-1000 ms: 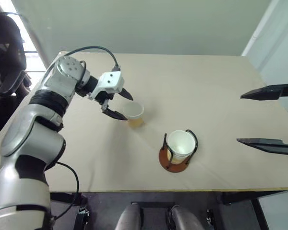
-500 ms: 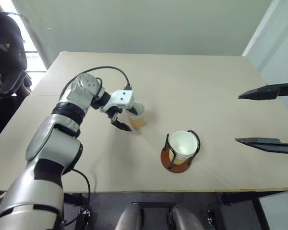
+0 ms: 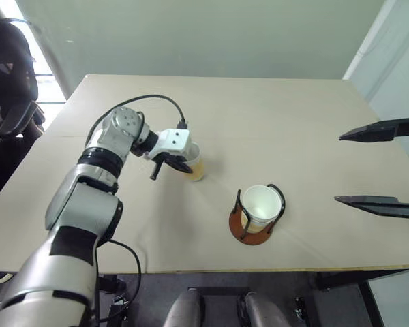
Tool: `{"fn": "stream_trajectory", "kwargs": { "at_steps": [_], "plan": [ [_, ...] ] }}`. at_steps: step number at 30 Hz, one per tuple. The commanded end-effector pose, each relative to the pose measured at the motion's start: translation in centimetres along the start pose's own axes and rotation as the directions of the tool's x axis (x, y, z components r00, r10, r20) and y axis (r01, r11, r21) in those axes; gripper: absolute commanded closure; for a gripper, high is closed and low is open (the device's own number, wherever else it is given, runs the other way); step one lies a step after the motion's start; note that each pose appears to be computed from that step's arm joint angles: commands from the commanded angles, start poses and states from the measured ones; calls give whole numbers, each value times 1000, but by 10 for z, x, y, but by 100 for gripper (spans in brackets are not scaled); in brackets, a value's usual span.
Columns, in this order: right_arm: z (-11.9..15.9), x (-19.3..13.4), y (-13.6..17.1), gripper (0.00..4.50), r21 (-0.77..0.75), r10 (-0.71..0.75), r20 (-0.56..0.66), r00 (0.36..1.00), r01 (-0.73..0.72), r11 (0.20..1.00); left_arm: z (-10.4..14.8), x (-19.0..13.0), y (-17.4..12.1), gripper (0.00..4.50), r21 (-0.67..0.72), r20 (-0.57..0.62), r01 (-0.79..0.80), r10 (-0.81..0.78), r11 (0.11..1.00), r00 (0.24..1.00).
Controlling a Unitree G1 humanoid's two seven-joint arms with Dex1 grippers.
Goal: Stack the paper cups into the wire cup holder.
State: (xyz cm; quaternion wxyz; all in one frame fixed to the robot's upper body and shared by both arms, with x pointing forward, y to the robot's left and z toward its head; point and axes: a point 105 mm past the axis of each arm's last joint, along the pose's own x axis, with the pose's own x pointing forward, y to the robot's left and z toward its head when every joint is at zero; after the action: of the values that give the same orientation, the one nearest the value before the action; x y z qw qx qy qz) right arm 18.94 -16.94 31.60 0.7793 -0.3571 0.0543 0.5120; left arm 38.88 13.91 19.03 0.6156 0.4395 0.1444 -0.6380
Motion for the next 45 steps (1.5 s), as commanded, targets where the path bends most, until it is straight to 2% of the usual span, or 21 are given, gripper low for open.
{"fn": "stream_trajectory", "kwargs": {
  "at_steps": [1,3,6,8,10,12,17,21,28,35,45],
  "plan": [
    [7,-6,-4,0,-41,-41,6,999,41,998,22,-28,11,447,96,5,-35,34,995,999],
    [7,-7,-5,0,-43,-43,4,999,43,998,52,-45,21,447,156,69,-86,76,984,995],
    [6,-9,-7,0,-44,-50,-2,999,50,998,118,-74,24,447,251,255,-135,69,959,964],
    [6,-9,-8,0,-48,-53,-3,999,52,997,151,-83,11,447,344,324,-113,-5,932,946],
    [7,-10,-10,0,-63,-59,-10,998,58,996,190,-90,-7,447,420,429,-66,-134,905,893],
    [9,-16,-13,0,-83,-72,-27,997,70,994,205,-80,-20,447,471,423,13,-239,882,874],
    [15,-32,-11,0,-93,-51,-56,997,46,995,199,-38,-44,447,528,272,236,-426,816,863],
    [12,-33,-4,0,-67,-60,-68,996,55,996,193,-21,-51,447,538,226,309,-488,784,843],
    [14,-31,7,0,-54,-106,-83,991,102,993,186,2,-48,447,566,161,350,-517,746,841],
    [15,-33,12,0,-40,-133,-99,986,129,991,183,25,-38,447,532,179,356,-513,768,840],
    [16,-33,14,0,-33,-141,-106,984,138,990,183,29,-41,447,540,171,370,-529,756,831]
  ]
}}
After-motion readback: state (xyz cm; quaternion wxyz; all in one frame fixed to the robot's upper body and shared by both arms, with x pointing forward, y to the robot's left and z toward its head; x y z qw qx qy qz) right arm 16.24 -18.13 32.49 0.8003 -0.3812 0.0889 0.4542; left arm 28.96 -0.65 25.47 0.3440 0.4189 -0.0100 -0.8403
